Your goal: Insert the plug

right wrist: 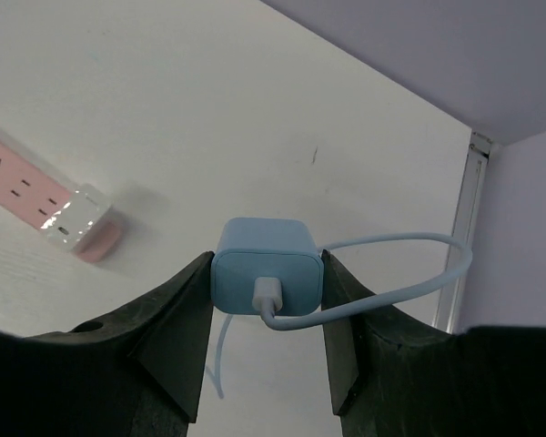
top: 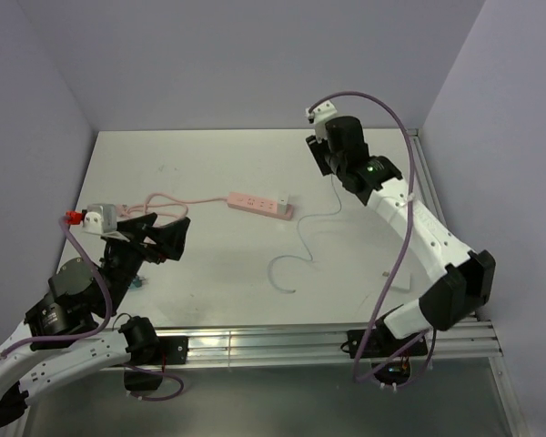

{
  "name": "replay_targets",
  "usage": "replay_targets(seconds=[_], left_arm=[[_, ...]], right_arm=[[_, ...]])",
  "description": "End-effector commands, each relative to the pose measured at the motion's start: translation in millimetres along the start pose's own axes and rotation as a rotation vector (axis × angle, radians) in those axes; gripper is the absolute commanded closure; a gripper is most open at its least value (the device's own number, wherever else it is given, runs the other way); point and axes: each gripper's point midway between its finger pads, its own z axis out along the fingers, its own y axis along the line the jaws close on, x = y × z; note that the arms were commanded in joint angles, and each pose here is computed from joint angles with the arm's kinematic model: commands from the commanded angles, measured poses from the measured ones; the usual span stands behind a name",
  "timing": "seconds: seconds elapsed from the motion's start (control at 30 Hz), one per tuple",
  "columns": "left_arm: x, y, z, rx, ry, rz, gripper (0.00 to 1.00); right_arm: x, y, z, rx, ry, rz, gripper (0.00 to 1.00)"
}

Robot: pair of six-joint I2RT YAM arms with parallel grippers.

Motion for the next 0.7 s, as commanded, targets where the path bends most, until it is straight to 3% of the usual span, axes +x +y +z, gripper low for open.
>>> replay_targets(seconds=[0.0, 0.03, 0.1, 0.13, 0.27, 0.4, 0.67], left_arm=[[-3.7, 0.0, 1.6, -0.007, -0.014, 0.004, 0.04], [-3.4, 0.2, 1.7, -0.009, -0.011, 0.012, 0.04], [-4.0, 1.8, 1.2, -0.016, -0.010, 0.017, 0.04], [-4.9, 2.6, 0.5, -0.017, -0.015, 0.013, 0.04], [-3.9, -1.1, -0.6, 0.013, -0.020, 0.005, 0.04], [-0.7, -1.3, -0.8, 0.016, -0.011, 0.000, 0.05], [6.4, -4.1, 1.4, 0.034, -0.004, 0.002, 0.05]], right_arm=[[-55.8, -27.6, 2.5, 0.005, -0.127, -0.056, 1.00], [-49.7, 0.2, 17.2, -0.143, -0.093, -0.072, 1.00], [-66.9, 20.3, 20.5, -0.276, -0.105, -0.084, 1.00], [-51.2, 46.5, 35.9, -0.379, -0.041, -0.100, 1.00], [-50.5, 89.6, 47.8, -0.557, -0.076, -0.107, 1.00], [-25.4, 127.7, 61.4, -0.694, -0.007, -0.168, 1.00], [21.9, 187.6, 72.1, -0.783, 0.085, -0.276, 1.00]])
